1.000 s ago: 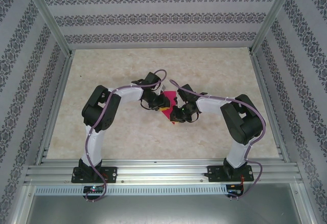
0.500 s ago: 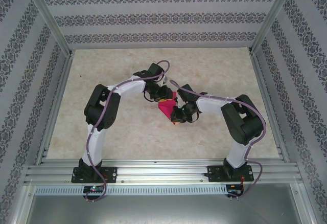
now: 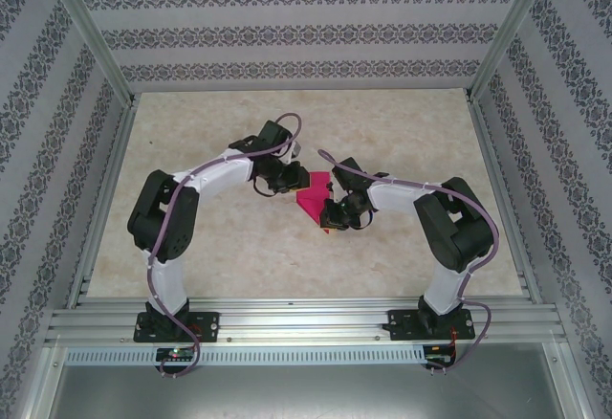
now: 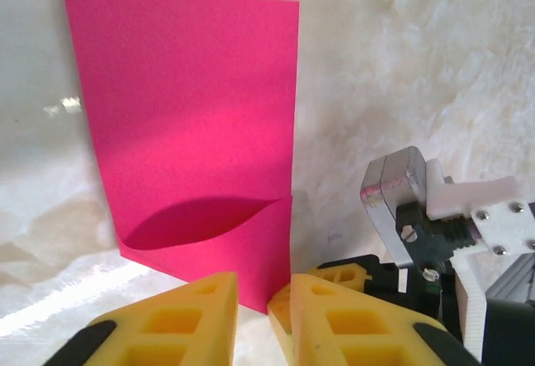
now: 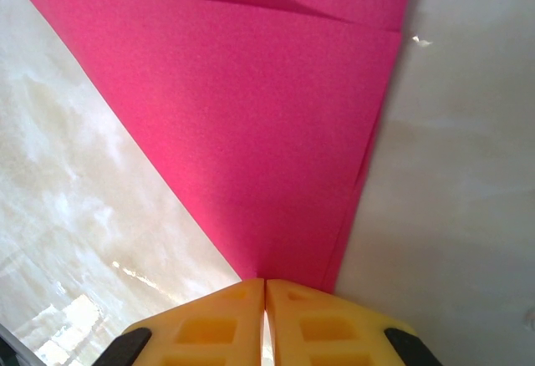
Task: Fold a paper plane with a square sheet of paper (fold left side to right side)
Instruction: Third fold the triangle at the center of the table, then fourth fold the wing at the center of the table.
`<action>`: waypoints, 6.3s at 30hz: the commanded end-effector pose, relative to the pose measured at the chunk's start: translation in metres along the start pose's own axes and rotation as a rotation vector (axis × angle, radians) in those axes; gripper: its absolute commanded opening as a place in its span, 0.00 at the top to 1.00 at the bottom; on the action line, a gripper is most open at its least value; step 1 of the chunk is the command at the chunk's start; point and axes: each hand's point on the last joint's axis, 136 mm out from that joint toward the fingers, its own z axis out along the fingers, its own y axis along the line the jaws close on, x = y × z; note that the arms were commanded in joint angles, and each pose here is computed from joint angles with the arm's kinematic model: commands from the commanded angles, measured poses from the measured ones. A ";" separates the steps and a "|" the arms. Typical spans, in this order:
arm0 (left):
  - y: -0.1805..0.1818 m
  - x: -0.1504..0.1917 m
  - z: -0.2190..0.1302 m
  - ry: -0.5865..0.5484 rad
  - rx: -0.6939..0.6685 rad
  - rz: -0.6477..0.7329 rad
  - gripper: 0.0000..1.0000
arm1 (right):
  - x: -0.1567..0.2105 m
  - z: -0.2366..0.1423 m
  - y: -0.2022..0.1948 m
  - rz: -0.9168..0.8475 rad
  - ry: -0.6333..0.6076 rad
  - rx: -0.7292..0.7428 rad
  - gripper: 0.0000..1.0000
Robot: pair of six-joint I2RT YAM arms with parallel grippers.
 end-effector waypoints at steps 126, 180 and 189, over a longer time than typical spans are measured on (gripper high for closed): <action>0.040 -0.045 -0.025 -0.138 -0.092 -0.064 0.55 | 0.013 -0.017 -0.028 -0.033 -0.026 0.166 0.85; 0.043 0.037 -0.055 -0.246 -0.002 -0.143 0.24 | -0.043 -0.130 0.002 -0.142 -0.382 0.028 0.46; 0.025 0.032 -0.035 -0.207 0.066 -0.133 0.24 | -0.057 -0.103 0.016 -0.166 -0.320 -0.064 0.44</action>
